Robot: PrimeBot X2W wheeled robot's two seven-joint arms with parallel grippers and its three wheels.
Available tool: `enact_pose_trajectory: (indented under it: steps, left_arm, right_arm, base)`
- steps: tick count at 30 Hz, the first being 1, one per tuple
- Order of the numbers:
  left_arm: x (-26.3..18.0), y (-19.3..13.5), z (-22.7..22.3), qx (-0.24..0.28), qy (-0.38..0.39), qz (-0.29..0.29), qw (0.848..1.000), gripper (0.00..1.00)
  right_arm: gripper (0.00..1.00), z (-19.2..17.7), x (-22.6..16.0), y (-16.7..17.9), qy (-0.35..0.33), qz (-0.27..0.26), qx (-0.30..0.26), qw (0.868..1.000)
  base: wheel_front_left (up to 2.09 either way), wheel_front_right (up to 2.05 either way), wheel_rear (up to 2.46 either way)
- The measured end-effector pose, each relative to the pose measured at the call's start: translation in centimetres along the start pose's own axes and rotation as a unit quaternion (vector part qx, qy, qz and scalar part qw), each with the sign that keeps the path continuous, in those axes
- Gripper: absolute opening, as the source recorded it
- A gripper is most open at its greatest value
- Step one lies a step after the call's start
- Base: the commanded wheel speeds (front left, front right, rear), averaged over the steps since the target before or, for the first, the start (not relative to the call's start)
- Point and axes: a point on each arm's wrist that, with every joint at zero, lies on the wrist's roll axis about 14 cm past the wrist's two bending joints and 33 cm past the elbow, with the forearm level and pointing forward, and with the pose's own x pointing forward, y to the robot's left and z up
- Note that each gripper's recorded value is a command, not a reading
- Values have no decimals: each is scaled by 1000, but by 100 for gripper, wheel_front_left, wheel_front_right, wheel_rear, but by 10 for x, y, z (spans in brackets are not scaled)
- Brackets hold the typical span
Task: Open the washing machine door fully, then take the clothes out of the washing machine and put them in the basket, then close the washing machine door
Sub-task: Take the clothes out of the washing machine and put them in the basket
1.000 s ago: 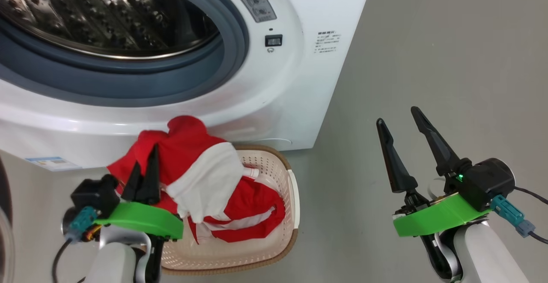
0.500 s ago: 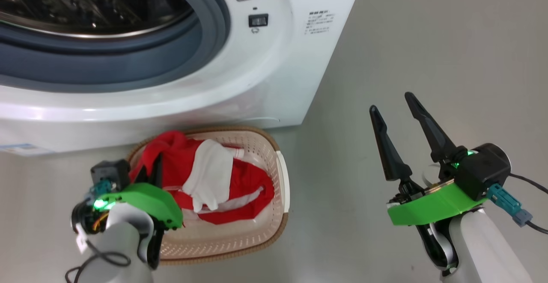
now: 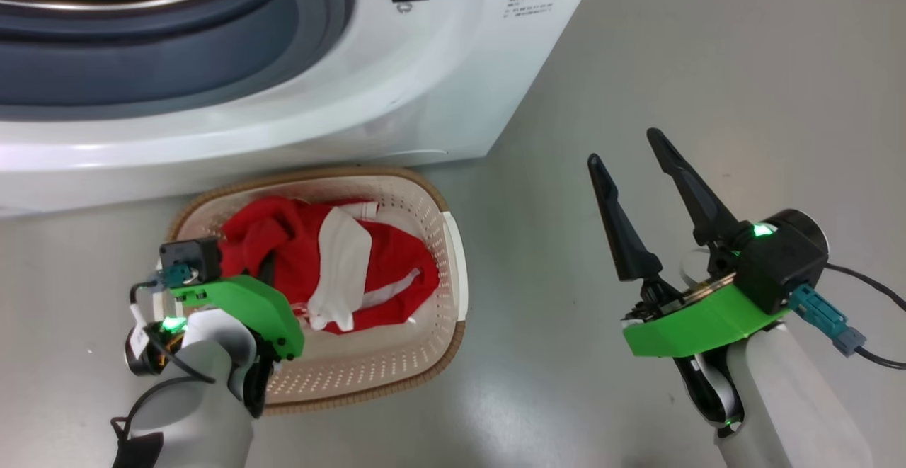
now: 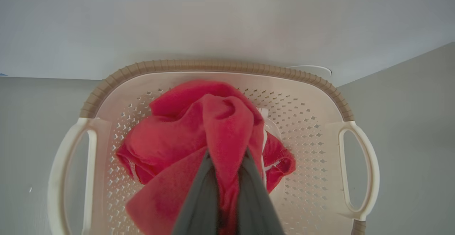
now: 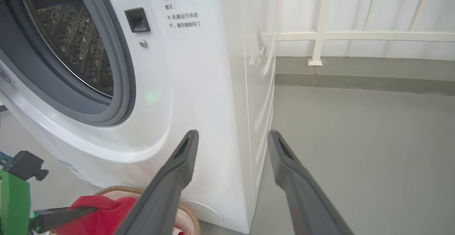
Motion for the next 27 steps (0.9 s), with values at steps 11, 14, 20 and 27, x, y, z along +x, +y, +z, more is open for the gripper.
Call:
enact_pose_trajectory:
  steps: [11,14,20,27]
  left_arm:
    - [9,-1,-33,2,59,-2,998,0]
    - [7,-2,-32,5,57,-3,998,17]
    - [1,-3,-15,4,24,-2,1000,100]
    - [-12,-6,12,2,-29,-7,1000,100]
  right_arm:
    - [100,-10,6,-4,11,-1,-1,1000]
    - [100,-8,6,-4,9,-2,-2,1000]
    - [100,3,5,-4,-3,-3,-4,1000]
    - [100,15,4,5,-17,6,0,1000]
  base:
    - [0,0,0]
    - [0,0,0]
    - [0,0,0]
    - [0,0,0]
